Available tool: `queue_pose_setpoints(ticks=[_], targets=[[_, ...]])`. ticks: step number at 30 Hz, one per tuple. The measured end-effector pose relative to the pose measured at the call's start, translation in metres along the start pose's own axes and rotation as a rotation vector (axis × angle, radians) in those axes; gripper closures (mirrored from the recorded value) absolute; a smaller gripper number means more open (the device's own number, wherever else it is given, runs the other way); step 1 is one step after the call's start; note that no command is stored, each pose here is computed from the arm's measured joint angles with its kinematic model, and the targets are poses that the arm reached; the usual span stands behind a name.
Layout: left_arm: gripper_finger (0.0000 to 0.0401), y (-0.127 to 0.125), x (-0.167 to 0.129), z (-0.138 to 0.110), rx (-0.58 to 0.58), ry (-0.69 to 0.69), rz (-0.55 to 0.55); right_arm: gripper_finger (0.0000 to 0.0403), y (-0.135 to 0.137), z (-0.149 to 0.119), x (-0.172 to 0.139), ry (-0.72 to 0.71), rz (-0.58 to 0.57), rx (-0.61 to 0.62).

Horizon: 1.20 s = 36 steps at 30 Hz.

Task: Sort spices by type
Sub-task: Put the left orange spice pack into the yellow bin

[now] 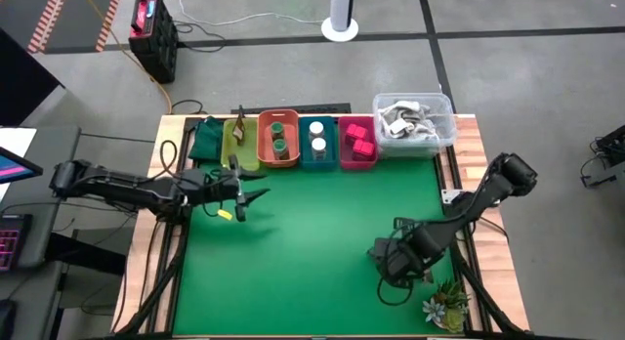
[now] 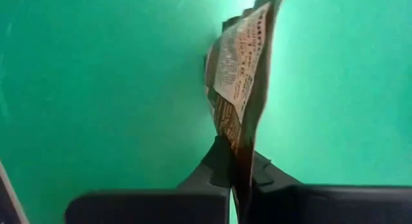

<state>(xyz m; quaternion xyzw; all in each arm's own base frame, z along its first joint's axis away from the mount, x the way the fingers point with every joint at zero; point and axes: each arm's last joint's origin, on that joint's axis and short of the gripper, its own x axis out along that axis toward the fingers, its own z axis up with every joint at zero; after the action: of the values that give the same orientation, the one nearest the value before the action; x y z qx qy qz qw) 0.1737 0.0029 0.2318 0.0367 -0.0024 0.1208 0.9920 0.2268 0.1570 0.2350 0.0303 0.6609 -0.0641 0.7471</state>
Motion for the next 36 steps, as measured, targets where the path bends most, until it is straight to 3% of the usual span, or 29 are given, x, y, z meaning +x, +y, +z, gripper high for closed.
queue_pose_setpoints(ticks=[10,15,21,30,36], targets=[[0.0222,-0.009,0.029,-0.014,-0.078,-0.004,0.02,0.0389,-0.057,0.039,-0.012,-0.189,-0.107,-0.096],[0.0212,-0.017,0.06,-0.005,-0.022,0.027,0.017,0.038,-0.087,0.071,-0.012,-0.321,-0.128,-0.171],[0.019,-0.031,0.098,0.007,0.043,0.048,-0.019,0.0385,-0.116,0.089,-0.012,-0.396,-0.169,-0.223],[0.0179,-0.041,0.154,0.007,0.116,0.073,-0.008,0.0383,-0.132,0.099,-0.014,-0.452,-0.143,-0.242],[0.0179,-0.044,0.173,0.001,0.127,0.089,-0.031,0.0383,-0.131,0.1,-0.014,-0.463,-0.139,-0.244]])
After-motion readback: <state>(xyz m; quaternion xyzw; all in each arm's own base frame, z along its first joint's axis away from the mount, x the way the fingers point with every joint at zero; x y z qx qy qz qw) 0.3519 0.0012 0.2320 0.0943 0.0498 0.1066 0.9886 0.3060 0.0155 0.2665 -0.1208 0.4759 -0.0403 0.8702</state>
